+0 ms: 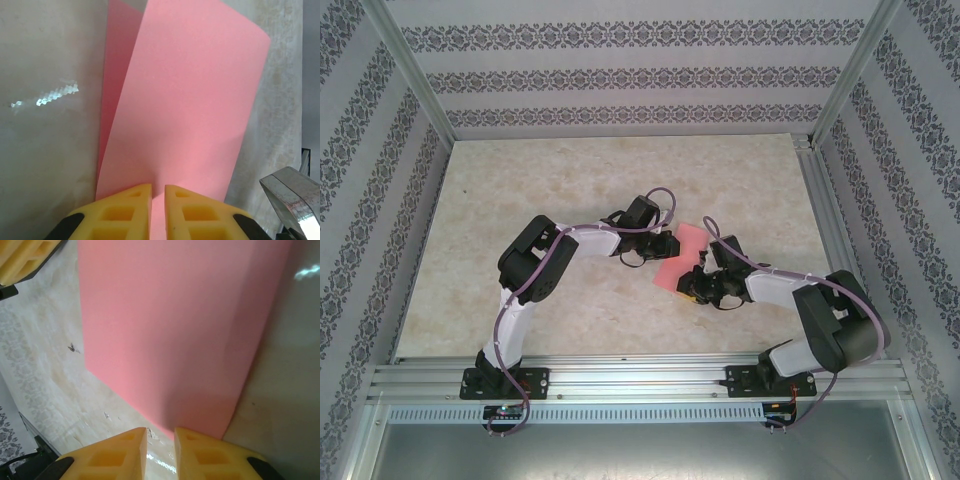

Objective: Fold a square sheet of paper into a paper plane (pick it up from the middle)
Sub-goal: Fold the square sheet of paper in half at the center of the table.

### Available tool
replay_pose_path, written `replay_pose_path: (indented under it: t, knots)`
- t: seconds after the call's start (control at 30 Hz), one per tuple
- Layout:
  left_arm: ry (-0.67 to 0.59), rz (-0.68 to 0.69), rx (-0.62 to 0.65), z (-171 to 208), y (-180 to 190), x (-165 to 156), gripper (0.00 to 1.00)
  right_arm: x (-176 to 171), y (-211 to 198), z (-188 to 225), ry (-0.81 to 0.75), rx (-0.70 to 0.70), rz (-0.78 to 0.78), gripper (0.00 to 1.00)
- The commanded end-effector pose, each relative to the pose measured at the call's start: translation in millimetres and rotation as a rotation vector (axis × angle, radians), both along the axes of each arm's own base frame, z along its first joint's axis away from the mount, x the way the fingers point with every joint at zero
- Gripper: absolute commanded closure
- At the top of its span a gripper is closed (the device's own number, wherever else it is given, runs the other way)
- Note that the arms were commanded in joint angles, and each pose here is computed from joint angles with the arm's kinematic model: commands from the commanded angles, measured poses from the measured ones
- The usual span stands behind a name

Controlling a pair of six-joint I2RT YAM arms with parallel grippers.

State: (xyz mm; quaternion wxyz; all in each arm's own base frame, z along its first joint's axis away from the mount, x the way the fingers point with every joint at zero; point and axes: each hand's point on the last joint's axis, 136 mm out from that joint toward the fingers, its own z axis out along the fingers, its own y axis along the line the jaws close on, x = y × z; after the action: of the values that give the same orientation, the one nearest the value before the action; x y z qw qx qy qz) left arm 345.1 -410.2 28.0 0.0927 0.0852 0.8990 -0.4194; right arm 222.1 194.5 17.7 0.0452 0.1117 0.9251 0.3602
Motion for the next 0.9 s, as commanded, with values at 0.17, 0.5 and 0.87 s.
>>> replay_pose_path:
  t: [0.17,0.5,0.87]
  knots:
    - [0.064,-0.015,0.066,-32,8,-13,0.83,48,-21,41,-0.153,-0.024,-0.059,0.77]
    - [0.070,-0.019,0.068,-34,7,-14,0.83,49,-26,-6,-0.061,-0.029,-0.057,0.78]
    - [0.074,-0.021,0.077,-35,9,-15,0.83,74,-31,43,-0.163,-0.006,-0.069,0.77]
